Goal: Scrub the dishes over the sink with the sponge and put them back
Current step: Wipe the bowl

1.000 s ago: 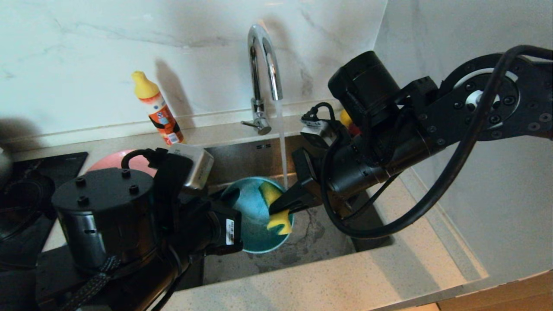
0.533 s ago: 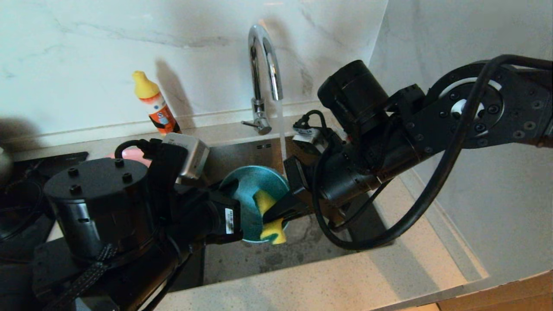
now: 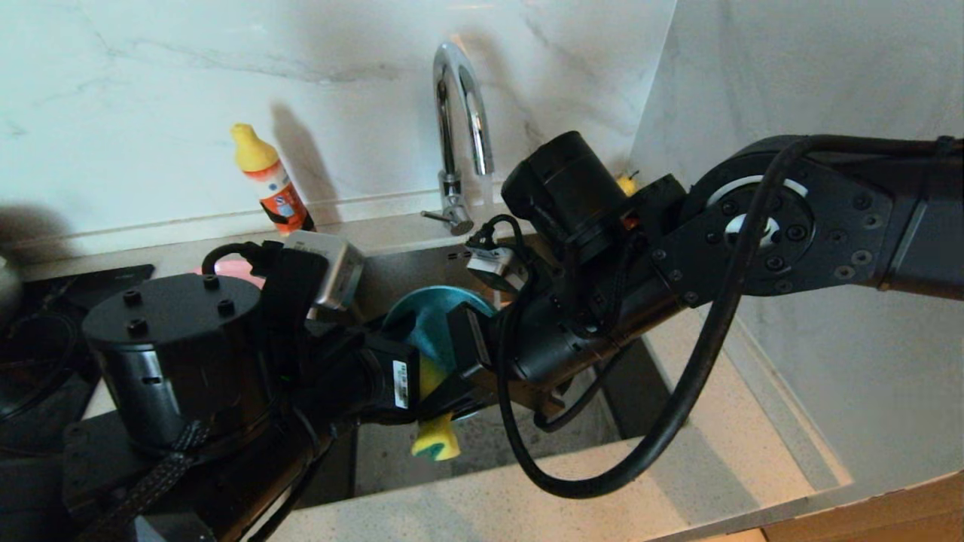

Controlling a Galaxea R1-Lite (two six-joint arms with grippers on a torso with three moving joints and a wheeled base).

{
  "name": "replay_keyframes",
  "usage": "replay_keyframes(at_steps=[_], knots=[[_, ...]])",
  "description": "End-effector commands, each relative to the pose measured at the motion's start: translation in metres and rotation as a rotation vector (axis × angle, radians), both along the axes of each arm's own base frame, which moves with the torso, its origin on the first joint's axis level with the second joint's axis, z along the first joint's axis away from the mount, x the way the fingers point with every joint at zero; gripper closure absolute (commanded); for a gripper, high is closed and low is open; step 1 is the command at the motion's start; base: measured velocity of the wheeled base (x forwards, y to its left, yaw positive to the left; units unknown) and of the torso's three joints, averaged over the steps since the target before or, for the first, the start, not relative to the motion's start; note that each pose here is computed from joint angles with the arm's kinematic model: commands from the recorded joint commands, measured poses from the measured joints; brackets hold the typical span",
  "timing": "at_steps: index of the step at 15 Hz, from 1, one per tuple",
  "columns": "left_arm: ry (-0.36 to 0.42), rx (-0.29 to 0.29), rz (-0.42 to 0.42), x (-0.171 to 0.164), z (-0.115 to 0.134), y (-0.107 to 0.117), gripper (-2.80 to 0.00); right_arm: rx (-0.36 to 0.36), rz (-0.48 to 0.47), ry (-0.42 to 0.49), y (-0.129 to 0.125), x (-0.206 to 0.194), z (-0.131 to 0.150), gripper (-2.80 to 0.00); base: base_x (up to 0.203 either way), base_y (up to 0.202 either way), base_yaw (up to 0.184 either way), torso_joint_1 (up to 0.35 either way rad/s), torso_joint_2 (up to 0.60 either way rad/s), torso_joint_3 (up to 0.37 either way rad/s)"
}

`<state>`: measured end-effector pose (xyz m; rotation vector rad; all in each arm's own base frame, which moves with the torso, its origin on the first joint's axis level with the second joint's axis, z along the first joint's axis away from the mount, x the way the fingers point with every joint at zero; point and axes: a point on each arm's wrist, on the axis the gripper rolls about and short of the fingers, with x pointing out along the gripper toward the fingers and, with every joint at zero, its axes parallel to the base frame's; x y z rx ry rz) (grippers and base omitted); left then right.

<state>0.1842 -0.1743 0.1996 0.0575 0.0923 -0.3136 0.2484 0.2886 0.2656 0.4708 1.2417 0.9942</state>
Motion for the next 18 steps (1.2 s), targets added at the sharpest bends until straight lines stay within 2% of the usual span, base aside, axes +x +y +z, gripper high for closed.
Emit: replay_keyframes(at_steps=[1,11,18], knots=[[0.002,0.0,0.007,0.001,-0.001,0.0,0.0,-0.012,0.003,0.022,0.002,0.0,-0.004,0.0,0.0,0.0,0.0,0.0,0.0,0.0],[-0.01,-0.006,0.035,0.007,0.003,0.004,0.0,-0.029,-0.049,0.035,-0.033,-0.009,0.019,0.0,0.0,0.0,0.0,0.0,0.0,0.0],[-0.012,-0.006,0.035,0.006,0.003,0.005,0.0,0.02,-0.144,-0.013,-0.067,0.005,0.039,0.0,0.0,0.0,0.0,0.0,0.0,0.0]])
